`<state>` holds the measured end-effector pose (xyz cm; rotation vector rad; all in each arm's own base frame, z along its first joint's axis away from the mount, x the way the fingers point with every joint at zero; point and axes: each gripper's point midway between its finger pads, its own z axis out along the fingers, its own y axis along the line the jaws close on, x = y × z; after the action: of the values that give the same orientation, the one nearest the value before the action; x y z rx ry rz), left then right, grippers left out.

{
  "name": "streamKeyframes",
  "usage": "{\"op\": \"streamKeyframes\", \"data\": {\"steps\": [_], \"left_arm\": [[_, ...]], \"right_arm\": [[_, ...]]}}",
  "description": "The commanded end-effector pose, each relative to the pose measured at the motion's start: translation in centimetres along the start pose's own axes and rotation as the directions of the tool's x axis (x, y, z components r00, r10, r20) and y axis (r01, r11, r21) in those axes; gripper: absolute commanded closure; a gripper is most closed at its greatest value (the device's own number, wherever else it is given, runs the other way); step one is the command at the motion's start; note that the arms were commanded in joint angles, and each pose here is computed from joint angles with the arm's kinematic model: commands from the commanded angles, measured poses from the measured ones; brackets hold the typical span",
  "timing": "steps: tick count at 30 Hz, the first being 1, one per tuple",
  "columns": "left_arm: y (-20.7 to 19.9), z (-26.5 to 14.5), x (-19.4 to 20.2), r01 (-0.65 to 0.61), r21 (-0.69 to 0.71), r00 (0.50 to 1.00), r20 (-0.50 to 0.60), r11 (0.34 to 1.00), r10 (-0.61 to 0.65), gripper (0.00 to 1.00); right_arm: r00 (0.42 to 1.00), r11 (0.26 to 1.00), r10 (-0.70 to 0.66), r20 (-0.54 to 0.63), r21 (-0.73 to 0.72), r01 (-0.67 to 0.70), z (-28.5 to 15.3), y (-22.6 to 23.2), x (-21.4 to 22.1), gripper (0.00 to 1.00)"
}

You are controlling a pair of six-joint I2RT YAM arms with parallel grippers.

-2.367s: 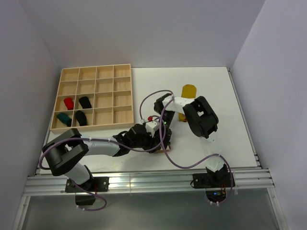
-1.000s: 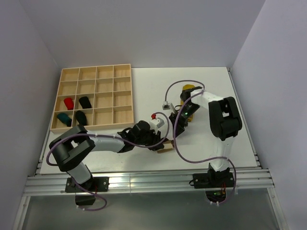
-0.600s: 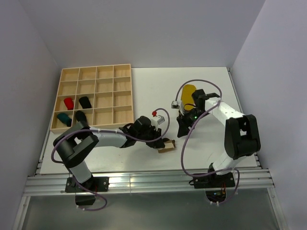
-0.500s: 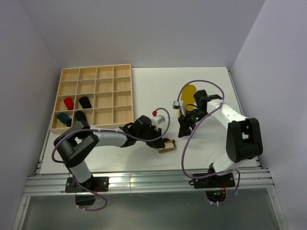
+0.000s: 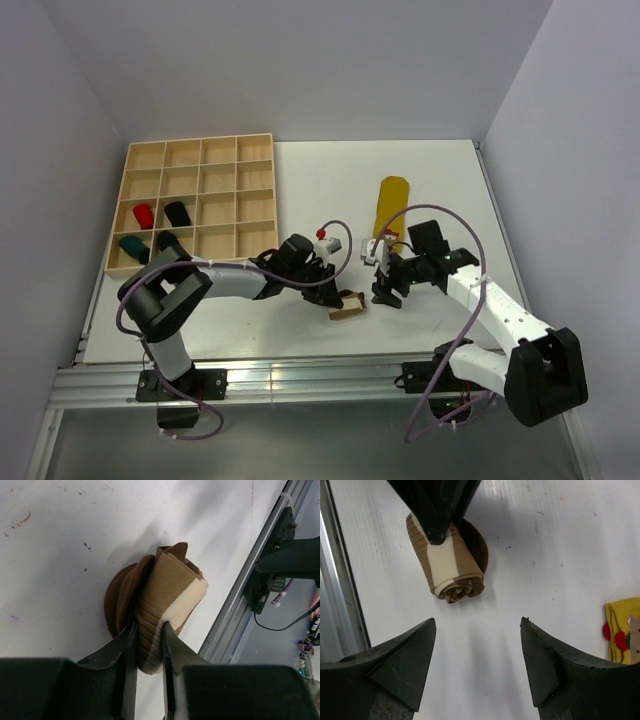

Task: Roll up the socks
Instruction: Roll the sock at the center of the board.

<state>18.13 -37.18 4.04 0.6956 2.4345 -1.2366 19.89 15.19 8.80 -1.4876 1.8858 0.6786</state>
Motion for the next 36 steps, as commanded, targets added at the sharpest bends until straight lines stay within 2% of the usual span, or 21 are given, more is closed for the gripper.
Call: {"op": "streamKeyframes", "data": {"steps": [1,8,14,36], "left_arm": [[2.3,0.0,4.6,0.098,-0.076,0.980,-0.166,0.992,-0.109,1.00],[2.2,0.5,4.6,0.140,-0.039,0.969,-0.201,0.989,-0.145,1.00],[2.3,0.7,4.6,0.160,-0.031,0.963,-0.216,0.987,-0.163,1.00],[1.8,1.1,3.4,0.215,-0.001,0.951,-0.227,0.977,-0.209,1.00]], "right_arm": [[0.992,0.990,-0.127,-0.006,0.066,0.128,1.3,-0.6,-1.0,0.24],[0.970,0.972,-0.233,-0.062,-0.007,0.233,3.7,2.3,-1.1,0.21],[0.953,0.956,-0.291,-0.087,-0.007,0.292,4.6,2.9,-0.6,0.19],[0.935,0.950,-0.311,-0.169,-0.072,0.303,7.0,3.8,1.4,0.26]]}}
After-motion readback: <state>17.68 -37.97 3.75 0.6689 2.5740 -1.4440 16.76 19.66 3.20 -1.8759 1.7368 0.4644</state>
